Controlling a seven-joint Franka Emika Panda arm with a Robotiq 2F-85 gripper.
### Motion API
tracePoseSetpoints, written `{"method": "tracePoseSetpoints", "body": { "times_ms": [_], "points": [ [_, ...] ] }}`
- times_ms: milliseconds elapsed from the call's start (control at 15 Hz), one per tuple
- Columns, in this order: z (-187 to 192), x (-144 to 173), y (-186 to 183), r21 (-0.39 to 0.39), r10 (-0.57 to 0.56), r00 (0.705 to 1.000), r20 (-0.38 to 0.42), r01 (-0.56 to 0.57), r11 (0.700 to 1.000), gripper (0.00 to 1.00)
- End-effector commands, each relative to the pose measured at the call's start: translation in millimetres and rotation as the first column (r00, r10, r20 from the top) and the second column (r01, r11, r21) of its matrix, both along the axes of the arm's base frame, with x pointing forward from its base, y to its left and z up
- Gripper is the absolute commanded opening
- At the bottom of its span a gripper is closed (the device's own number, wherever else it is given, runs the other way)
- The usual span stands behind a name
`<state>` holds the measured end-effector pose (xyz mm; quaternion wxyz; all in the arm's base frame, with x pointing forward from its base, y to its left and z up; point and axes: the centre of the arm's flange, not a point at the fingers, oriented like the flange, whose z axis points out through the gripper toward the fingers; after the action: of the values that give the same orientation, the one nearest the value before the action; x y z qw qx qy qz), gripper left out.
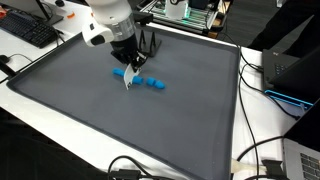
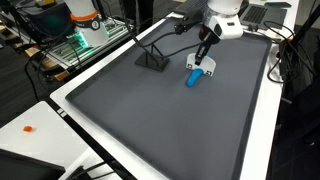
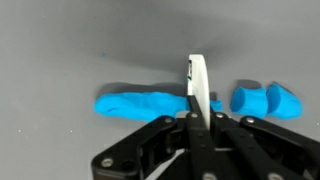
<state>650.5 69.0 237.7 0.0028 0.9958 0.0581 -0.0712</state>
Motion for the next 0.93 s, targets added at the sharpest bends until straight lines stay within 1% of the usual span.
{"method": "tracePoseSetpoints", "body": {
  "times_ms": [0, 267, 867],
  "points": [
    [-27, -7, -5, 0.008, 0.011, 1.0, -0.029, -0.01, 1.0, 0.01],
    [-21, -13, -2, 0.061, 0.011, 0.999, -0.043, -0.008, 0.998, 0.01],
    [-12, -18, -2, 0.084, 0.009, 0.998, -0.07, -0.003, 0.996, 0.01]
  ]
}}
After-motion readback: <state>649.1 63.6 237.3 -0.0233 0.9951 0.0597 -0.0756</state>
